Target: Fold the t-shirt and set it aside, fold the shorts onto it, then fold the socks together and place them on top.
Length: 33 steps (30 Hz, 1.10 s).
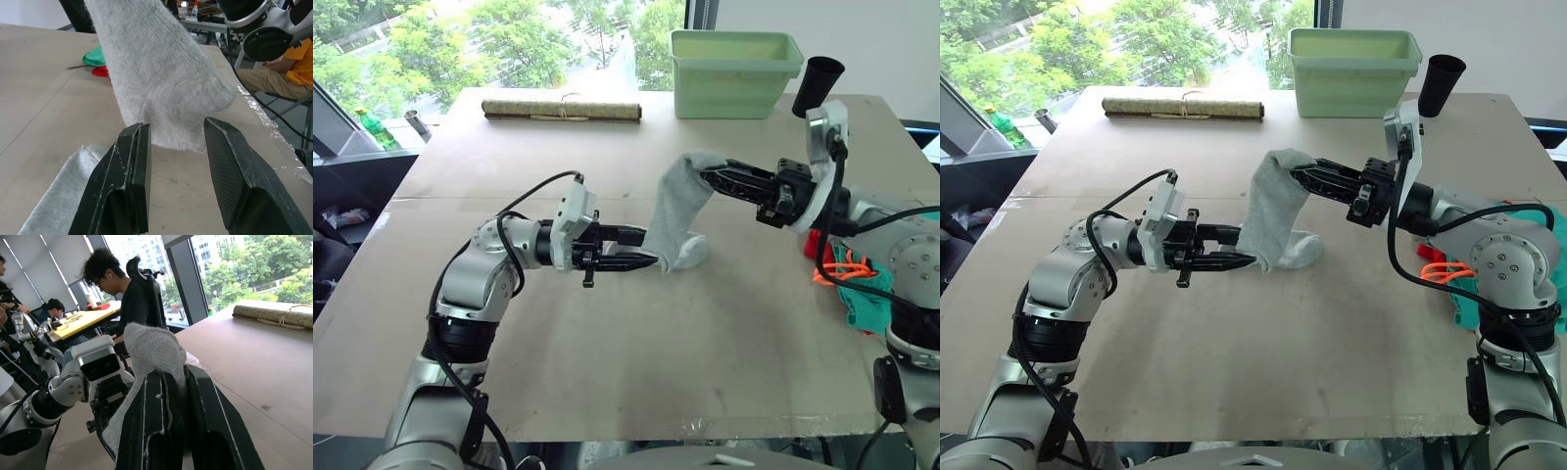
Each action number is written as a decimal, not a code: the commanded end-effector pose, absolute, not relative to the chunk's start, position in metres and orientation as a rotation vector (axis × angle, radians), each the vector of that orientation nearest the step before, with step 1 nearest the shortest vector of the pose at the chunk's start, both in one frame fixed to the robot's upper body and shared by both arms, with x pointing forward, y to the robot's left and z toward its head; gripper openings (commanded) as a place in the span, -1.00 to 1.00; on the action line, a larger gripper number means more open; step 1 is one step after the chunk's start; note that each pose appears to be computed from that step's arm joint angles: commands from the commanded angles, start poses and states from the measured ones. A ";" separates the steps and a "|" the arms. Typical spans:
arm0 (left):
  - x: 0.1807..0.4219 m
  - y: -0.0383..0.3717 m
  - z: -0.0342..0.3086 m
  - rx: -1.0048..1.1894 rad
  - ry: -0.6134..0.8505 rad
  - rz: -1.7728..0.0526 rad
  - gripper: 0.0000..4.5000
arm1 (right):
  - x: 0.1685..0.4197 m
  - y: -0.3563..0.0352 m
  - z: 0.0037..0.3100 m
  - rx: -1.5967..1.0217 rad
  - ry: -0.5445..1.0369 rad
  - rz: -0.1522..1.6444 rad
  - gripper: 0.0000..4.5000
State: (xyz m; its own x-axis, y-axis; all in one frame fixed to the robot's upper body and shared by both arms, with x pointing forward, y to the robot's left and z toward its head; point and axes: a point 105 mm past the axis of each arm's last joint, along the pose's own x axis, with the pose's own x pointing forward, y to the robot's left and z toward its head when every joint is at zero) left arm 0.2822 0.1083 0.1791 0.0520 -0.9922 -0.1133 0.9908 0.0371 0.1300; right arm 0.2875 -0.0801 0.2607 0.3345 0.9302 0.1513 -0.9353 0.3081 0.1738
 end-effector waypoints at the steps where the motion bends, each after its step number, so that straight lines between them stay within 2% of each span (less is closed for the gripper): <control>1: 0.276 0.101 0.186 0.194 -0.054 -1.557 -0.15 | 0.280 -0.080 0.275 0.234 -0.094 1.261 -1.00; 19: 0.264 0.082 0.188 0.152 -0.061 -1.644 -0.15 | 0.289 -0.083 0.272 0.236 -0.094 1.217 -1.00; 27: 0.296 0.086 0.183 0.191 -0.063 -1.423 -0.15 | 0.282 -0.080 0.274 0.259 -0.102 1.239 -1.00; 30: 0.303 0.092 0.179 0.200 -0.047 -1.374 -0.51 | 0.283 -0.081 0.273 0.263 -0.099 1.232 -1.00; 32: 0.304 0.096 0.177 0.206 -0.041 -1.362 -0.96 | 0.284 -0.082 0.273 0.265 -0.096 1.226 -1.00; 33: 0.305 0.098 0.178 0.209 -0.039 -1.358 -0.96 | 0.284 -0.083 0.272 0.267 -0.095 1.222 -1.00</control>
State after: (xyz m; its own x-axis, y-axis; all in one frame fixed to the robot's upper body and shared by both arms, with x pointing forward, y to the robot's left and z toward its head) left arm 0.3035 0.0929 0.1691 0.1979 -0.9748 -0.1029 0.9747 0.1845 0.1259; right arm 0.2895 -0.0790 0.2605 0.3489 0.9208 0.1742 -0.9298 0.3169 0.1872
